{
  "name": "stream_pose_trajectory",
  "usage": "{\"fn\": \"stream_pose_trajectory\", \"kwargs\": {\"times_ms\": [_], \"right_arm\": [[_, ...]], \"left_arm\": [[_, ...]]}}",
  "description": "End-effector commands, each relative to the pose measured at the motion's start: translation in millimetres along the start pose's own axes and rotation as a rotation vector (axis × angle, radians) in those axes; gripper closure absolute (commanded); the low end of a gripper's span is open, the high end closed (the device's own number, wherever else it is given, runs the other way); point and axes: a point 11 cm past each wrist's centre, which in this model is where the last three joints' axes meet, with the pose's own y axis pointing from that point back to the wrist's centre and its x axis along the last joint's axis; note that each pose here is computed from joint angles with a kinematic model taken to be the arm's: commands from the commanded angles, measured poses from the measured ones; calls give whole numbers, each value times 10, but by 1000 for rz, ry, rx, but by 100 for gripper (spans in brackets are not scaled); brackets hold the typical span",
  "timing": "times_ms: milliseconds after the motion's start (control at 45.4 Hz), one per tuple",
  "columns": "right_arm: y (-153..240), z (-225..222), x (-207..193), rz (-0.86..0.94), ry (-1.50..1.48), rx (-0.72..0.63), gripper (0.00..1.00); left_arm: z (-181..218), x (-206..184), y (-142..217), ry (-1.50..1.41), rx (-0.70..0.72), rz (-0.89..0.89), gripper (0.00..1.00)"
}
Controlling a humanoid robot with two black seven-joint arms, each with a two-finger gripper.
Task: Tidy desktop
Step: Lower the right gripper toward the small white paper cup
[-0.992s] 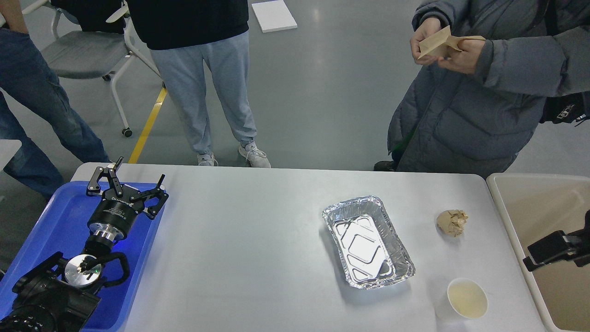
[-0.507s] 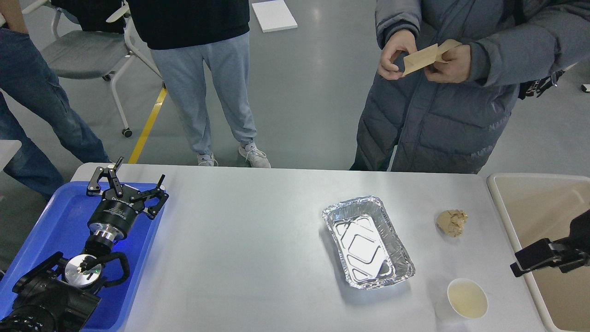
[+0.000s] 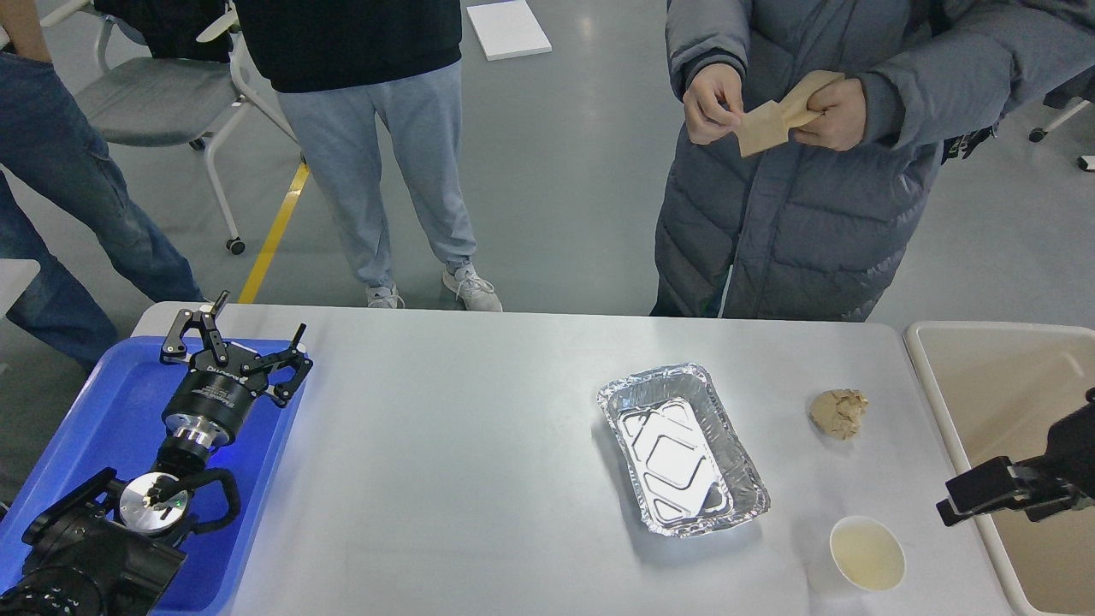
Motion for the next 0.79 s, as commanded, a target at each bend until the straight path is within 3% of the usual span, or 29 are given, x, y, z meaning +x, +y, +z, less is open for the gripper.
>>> {"fn": "stream_pose_trajectory", "kwargs": {"times_ms": [0,771], "right_arm": [[-275,-34,-59,30,-26,60,0],[-993,47,-141,42,-108,108,0]], "left_arm": [[0,0,0,0,0,0,0],[-7,-2,-1,1,1,0,0]]}}
